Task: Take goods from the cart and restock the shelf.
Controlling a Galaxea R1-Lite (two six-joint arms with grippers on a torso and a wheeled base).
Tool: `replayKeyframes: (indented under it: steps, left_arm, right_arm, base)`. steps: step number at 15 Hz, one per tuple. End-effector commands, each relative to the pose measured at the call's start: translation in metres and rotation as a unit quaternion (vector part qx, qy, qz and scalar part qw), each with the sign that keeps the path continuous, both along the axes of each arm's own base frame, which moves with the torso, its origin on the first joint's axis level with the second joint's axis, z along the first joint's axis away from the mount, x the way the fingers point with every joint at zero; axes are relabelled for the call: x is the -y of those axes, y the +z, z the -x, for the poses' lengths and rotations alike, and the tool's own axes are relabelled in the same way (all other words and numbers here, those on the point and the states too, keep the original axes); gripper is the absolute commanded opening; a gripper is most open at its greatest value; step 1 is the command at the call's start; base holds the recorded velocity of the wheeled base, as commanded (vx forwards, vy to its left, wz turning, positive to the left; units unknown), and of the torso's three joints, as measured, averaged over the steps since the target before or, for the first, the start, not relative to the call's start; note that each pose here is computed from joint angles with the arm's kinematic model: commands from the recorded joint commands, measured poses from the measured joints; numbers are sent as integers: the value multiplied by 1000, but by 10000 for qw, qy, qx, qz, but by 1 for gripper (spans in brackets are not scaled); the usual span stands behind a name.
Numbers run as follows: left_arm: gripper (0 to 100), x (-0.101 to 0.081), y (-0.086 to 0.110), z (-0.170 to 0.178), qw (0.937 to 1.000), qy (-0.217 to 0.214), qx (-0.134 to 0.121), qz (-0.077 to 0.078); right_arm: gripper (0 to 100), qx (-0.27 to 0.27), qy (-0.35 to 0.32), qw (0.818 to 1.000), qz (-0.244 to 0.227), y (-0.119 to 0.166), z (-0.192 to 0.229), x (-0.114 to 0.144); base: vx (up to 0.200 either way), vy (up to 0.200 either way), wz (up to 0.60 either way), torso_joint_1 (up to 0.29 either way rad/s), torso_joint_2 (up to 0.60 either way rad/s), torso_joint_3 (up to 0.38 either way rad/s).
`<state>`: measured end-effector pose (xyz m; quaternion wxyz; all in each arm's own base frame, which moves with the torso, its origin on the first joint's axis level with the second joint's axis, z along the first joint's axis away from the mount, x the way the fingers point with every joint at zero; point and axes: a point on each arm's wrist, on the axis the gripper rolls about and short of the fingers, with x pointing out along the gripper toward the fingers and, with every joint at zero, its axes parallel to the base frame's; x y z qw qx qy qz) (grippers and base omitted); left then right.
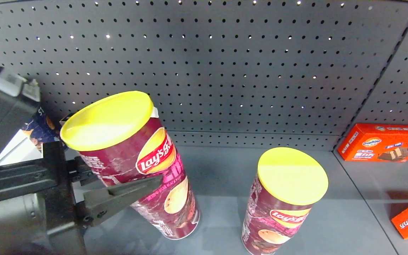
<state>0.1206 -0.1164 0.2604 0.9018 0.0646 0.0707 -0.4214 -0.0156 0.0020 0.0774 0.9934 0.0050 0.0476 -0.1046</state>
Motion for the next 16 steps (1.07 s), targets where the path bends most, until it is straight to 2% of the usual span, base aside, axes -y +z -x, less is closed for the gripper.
replayKeyframes:
  steps: [1, 2, 3, 5, 6, 7, 8, 10, 11, 13, 14, 16]
  left_arm:
    - [0, 8, 10, -15, 9996, 80, -197, -210]
    - [0, 11, 18, -20, 9988, -59, -248, -407]
    - [0, 14, 22, -23, 9983, -150, -176, -532]
    - [0, 12, 21, -25, 9948, -286, -222, -949]
    - [0, 13, 19, -25, 9926, -577, -316, -1025]
    - [0, 14, 18, -29, 9920, -681, -360, -1002]
    - [0, 14, 15, -43, 9925, -524, -372, -1040]
    - [0, 22, 15, -68, 9949, -569, -225, -806]
    - [0, 22, 15, -80, 9947, -851, -126, -567]
    - [0, 22, 8, -100, 9899, -1380, -141, -306]
    - [0, 25, 3, -115, 9895, -1412, -132, -261]
    - [0, 33, 1, -130, 9891, -1442, -87, -272]
  right_arm:
    - [100, -20, 5, 10000, -3, 0, 0, 0]
    - [100, -20, -3, 10000, -2, 0, 0, 0]
    - [100, -20, -3, 10000, -2, 0, 0, 0]
    - [100, -20, 5, 10000, -3, 0, 0, 0]
    - [100, -20, 5, 10000, -3, 0, 0, 0]
    - [100, -20, 5, 10000, -3, 0, 0, 0]
    - [100, -20, 5, 10000, -3, 0, 0, 0]
    - [100, -20, 5, 10000, -3, 0, 0, 0]
    - [100, -20, -3, 10000, -2, 0, 0, 0]
    - [100, -20, 5, 10000, -3, 0, 0, 0]
    - [100, -20, 5, 10000, -3, 0, 0, 0]
    - [100, -20, 5, 10000, -3, 0, 0, 0]
  base:
    - [0, 0, 0, 0, 0, 0]
    - [0, 0, 0, 0, 0, 0]
    - [0, 0, 0, 0, 0, 0]
    - [0, 0, 0, 0, 0, 0]
    - [0, 0, 0, 0, 0, 0]
    - [0, 0, 0, 0, 0, 0]
    - [0, 0, 0, 0, 0, 0]
    - [0, 0, 0, 0, 0, 0]
    - [0, 0, 0, 0, 0, 0]
    - [0, 0, 0, 0, 0, 0]
    - [0, 0, 0, 0, 0, 0]
    - [0, 0, 0, 0, 0, 0]
